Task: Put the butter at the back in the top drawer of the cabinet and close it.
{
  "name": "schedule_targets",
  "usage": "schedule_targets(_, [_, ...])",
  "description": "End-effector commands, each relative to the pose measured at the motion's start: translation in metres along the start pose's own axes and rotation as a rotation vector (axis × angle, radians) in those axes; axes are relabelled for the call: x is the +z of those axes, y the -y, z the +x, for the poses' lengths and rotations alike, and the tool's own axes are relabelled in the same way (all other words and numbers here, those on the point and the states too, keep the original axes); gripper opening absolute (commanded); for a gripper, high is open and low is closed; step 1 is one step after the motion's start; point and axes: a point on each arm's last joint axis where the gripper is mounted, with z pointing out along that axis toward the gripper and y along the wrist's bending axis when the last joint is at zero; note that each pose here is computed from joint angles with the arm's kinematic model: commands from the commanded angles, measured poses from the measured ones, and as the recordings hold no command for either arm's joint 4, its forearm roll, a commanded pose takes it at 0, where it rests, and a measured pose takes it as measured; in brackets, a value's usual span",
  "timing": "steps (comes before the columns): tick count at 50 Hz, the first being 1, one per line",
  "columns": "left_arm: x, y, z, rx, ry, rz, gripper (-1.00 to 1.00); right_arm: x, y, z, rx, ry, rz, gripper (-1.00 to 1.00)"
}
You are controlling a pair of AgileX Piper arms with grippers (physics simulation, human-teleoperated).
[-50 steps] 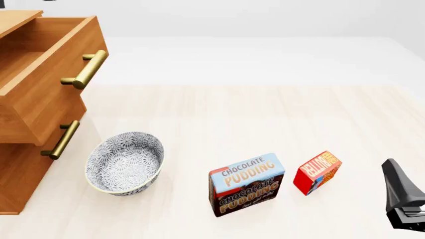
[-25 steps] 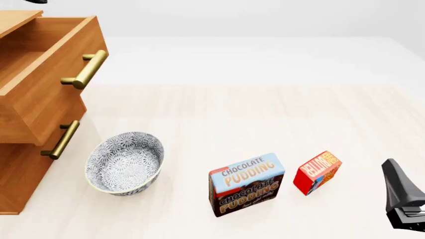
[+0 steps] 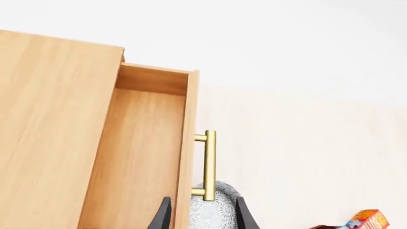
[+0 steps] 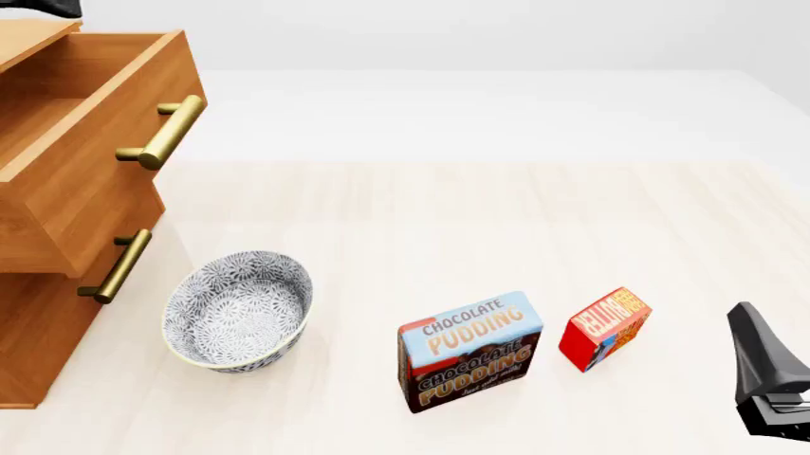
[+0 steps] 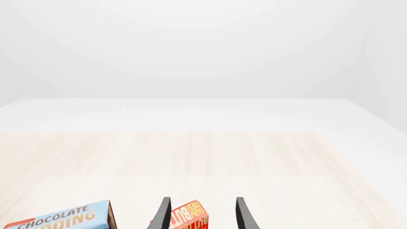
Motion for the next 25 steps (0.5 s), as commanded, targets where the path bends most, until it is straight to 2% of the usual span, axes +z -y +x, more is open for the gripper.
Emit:
schedule_targets(1, [0.01,-0.006,0.001,-0.02,-0.017,-0.025,1.0,0.0,0.0,0.0,0.0,0.0,0.0,1.0])
schedule_targets(25, [0.035,-0.014,0.005,-0.036,-0.056,-0.057,1.0,0.0,0.0,0.0,0.0,0.0,0.0,1.0])
